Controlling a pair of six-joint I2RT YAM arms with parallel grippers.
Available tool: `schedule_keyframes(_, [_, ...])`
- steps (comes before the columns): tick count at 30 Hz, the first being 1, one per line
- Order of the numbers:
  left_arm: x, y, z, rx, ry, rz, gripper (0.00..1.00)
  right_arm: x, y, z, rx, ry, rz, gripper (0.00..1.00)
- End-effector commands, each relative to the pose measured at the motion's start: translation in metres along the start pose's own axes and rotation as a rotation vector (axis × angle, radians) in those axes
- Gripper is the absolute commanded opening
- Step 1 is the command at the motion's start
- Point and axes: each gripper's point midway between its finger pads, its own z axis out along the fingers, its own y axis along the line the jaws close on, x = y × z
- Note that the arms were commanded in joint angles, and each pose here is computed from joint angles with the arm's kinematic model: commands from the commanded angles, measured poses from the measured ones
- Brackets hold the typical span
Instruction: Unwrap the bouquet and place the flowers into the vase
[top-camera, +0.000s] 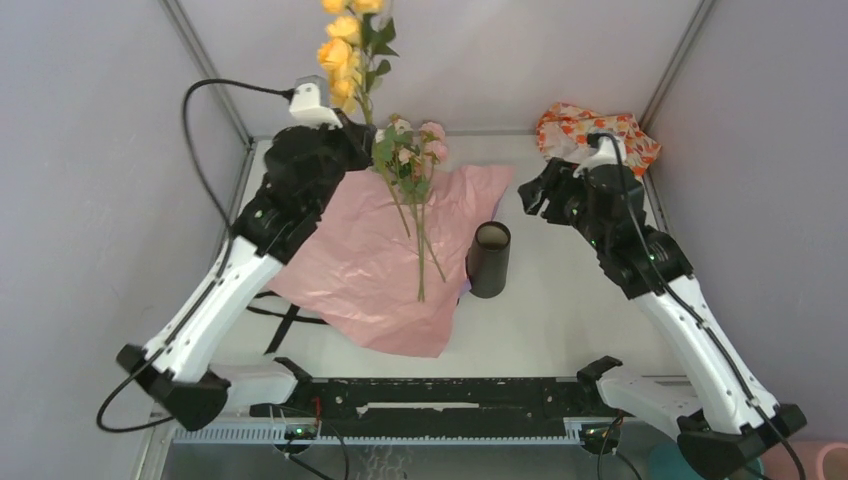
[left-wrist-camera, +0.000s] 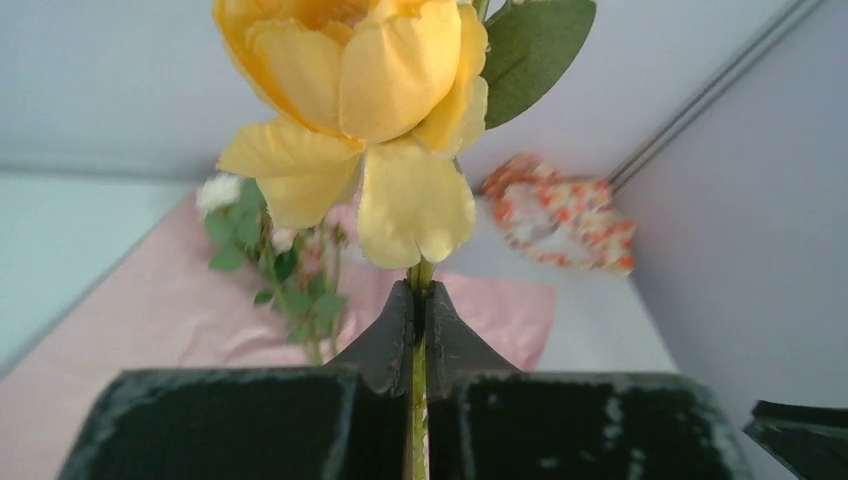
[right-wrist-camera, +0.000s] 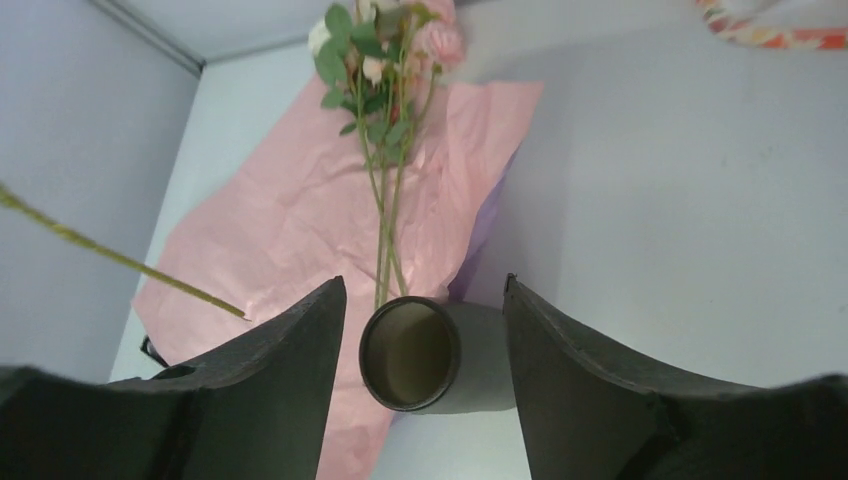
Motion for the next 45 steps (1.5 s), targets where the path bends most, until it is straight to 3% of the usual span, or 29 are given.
schedule_keyframes(1, [-0.079, -0.041, -0.056, 0.204, -0.291, 0.017, 0.0, -0.034, -0.014, -0.026, 0.075, -0.164, 0.06, 0.7])
schedule_keyframes(6, [-0.105, -0.083, -0.095, 0.407, -0.441, 0.022, 0.0, -0.041, -0.023, -0.046, 0.093, -0.247, 0.104, 0.73])
schedule_keyframes(11, [-0.103, -0.119, -0.091, 0.502, -0.472, 0.045, 0.0, -0.046, -0.029, -0.061, 0.106, -0.297, 0.134, 0.74])
schedule_keyframes(20, [-0.08, -0.155, -0.063, 0.556, -0.421, 0.031, 0.0, -0.049, -0.042, -0.078, 0.149, -0.345, 0.131, 0.75])
schedule_keyframes(32, [-0.074, -0.171, -0.071, 0.612, -0.398, -0.016, 0.0, -0.045, -0.043, -0.075, 0.141, -0.346, 0.138, 0.76])
schedule_keyframes(45, [-0.02, -0.181, -0.06, 0.648, -0.273, -0.059, 0.0, -0.043, -0.042, -0.072, 0.135, -0.333, 0.139, 0.75])
